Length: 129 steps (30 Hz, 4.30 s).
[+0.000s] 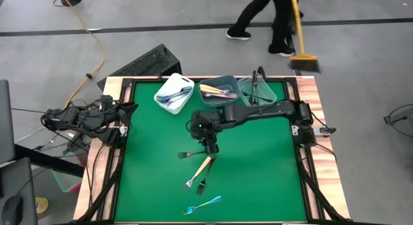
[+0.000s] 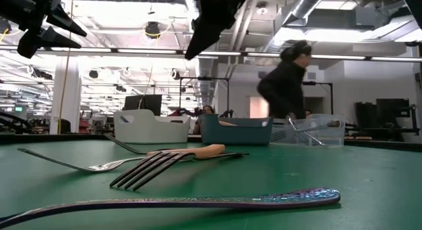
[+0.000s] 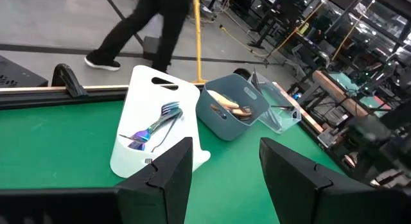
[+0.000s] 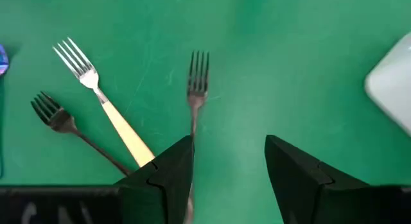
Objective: Sort silverware by color (type)
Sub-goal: Put the black fork into the transparent bin
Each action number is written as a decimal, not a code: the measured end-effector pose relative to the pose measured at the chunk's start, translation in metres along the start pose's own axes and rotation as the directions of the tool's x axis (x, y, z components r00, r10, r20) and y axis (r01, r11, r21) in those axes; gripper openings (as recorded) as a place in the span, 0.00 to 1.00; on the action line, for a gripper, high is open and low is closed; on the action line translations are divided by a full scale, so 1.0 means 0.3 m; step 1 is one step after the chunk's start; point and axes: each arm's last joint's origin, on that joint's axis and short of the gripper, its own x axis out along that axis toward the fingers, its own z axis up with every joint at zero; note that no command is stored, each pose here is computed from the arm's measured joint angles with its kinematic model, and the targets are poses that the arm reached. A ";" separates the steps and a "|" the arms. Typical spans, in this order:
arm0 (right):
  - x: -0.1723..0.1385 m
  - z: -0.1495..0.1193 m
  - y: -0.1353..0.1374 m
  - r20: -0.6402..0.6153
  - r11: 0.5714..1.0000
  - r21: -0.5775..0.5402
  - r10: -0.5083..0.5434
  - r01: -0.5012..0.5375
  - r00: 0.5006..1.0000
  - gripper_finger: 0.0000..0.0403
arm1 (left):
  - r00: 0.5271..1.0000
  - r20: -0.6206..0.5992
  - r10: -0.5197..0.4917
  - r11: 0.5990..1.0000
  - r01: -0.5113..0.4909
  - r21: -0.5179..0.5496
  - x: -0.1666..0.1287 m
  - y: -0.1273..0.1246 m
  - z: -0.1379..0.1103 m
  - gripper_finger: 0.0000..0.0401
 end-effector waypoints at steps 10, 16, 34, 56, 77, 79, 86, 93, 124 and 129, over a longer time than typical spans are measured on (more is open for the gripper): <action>0.143 -0.059 0.084 0.069 1.000 0.020 0.018 -0.020 0.997 0.50 | 1.000 -0.003 0.015 1.000 -0.015 0.018 0.000 0.006 -0.003 0.41; 0.190 -0.083 0.081 0.138 0.998 0.059 0.004 -0.012 0.990 0.50 | 1.000 -0.011 0.025 1.000 -0.024 0.014 0.000 0.010 -0.007 0.41; 0.294 -0.187 0.094 0.225 0.998 0.057 -0.010 -0.003 0.974 0.50 | 0.999 -0.020 0.038 0.999 -0.037 0.019 0.000 0.016 -0.011 0.41; 0.439 -0.233 0.087 0.194 0.996 0.086 -0.034 0.017 0.981 0.50 | 0.999 -0.023 0.041 0.999 -0.041 0.018 0.000 0.018 -0.012 0.41; 0.492 -0.280 0.109 0.090 0.992 0.126 -0.019 0.007 0.996 0.13 | 0.999 -0.024 0.047 0.999 -0.046 0.025 -0.001 0.020 -0.013 0.41; 0.492 -0.280 0.115 0.089 0.992 0.123 -0.017 0.006 0.996 0.09 | 0.999 -0.024 0.047 0.999 -0.046 0.025 -0.001 0.020 -0.013 0.41; 0.489 -0.275 0.121 0.099 0.983 0.182 -0.014 -0.004 0.995 0.02 | 0.999 -0.024 0.047 0.999 -0.046 0.025 -0.001 0.020 -0.013 0.41; 0.464 -0.249 0.120 0.126 0.975 0.222 -0.006 -0.022 0.992 0.02 | 0.999 -0.024 0.046 0.999 -0.046 0.024 -0.001 0.020 -0.013 0.41; 0.040 -0.106 -0.177 0.334 0.933 0.343 -0.232 0.111 0.914 0.02 | 0.998 -0.008 0.056 0.998 -0.056 0.004 -0.001 0.021 -0.011 0.41; -0.083 -0.108 -0.239 0.384 0.916 0.375 -0.293 0.142 0.875 0.02 | 0.998 -0.004 0.059 0.998 -0.059 0.004 -0.001 0.022 -0.011 0.41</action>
